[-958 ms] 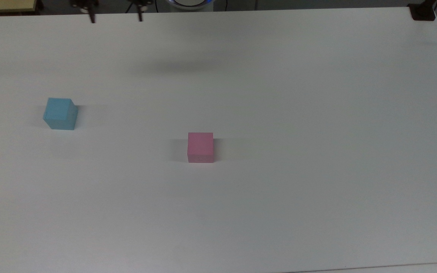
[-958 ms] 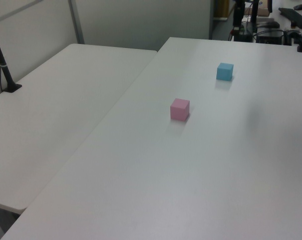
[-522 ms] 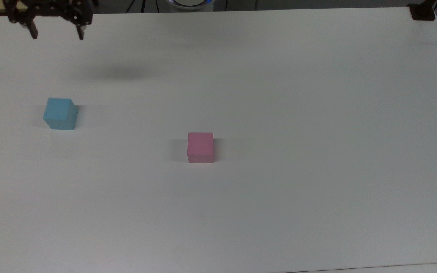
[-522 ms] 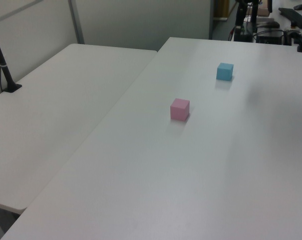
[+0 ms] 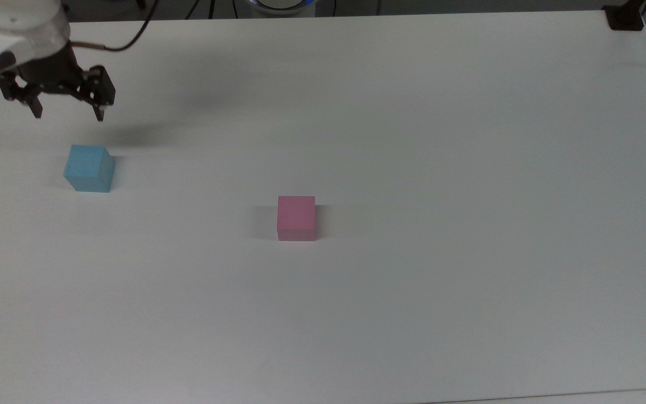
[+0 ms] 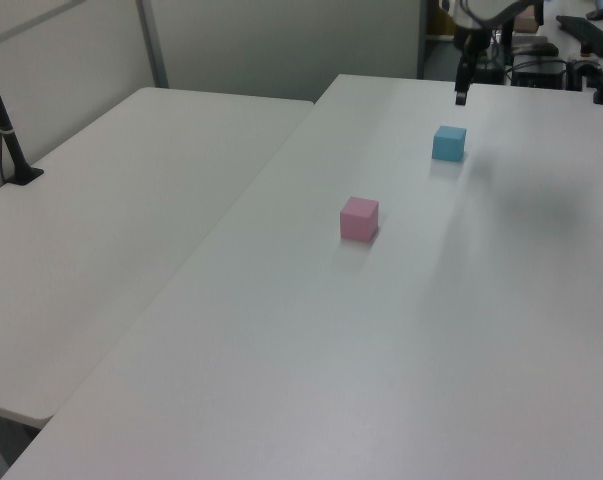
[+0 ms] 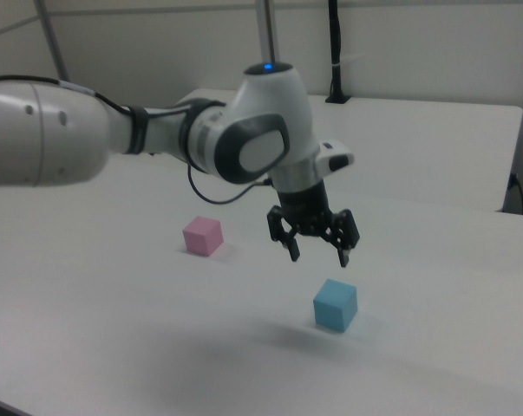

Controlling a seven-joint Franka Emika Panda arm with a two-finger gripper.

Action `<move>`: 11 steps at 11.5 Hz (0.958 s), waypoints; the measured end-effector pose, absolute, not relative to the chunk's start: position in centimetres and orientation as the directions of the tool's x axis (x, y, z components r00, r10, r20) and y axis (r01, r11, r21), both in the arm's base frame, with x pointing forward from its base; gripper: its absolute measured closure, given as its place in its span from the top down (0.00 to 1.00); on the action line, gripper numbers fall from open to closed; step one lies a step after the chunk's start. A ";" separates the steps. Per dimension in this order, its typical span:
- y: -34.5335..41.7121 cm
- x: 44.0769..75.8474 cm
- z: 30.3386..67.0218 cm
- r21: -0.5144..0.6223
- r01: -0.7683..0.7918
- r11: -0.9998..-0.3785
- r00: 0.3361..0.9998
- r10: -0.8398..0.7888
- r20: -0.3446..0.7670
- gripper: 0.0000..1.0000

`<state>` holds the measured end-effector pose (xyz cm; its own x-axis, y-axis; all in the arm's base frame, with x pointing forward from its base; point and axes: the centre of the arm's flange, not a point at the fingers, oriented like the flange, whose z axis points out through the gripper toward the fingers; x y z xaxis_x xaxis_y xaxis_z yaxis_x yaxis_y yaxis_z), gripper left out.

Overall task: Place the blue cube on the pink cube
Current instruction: 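Move the open gripper over the light-blue cube, then lower the gripper and close it on the light-blue cube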

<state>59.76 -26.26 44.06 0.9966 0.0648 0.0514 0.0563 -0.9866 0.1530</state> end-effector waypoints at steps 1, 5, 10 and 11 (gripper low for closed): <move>-26.4 60.5 42.1 0.159 0.048 -0.986 0.997 0.058 0.054 1.00; -27.7 61.8 36.3 0.181 -0.003 -0.983 0.996 0.013 0.087 1.00; -27.6 61.5 33.9 0.170 -0.019 -0.985 0.998 -0.009 0.059 1.00; -27.3 61.5 33.2 0.164 -0.012 -0.986 0.999 -0.004 0.049 1.00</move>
<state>61.52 -27.30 33.23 0.9988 -0.0044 0.0494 -0.0125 -0.9864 0.1641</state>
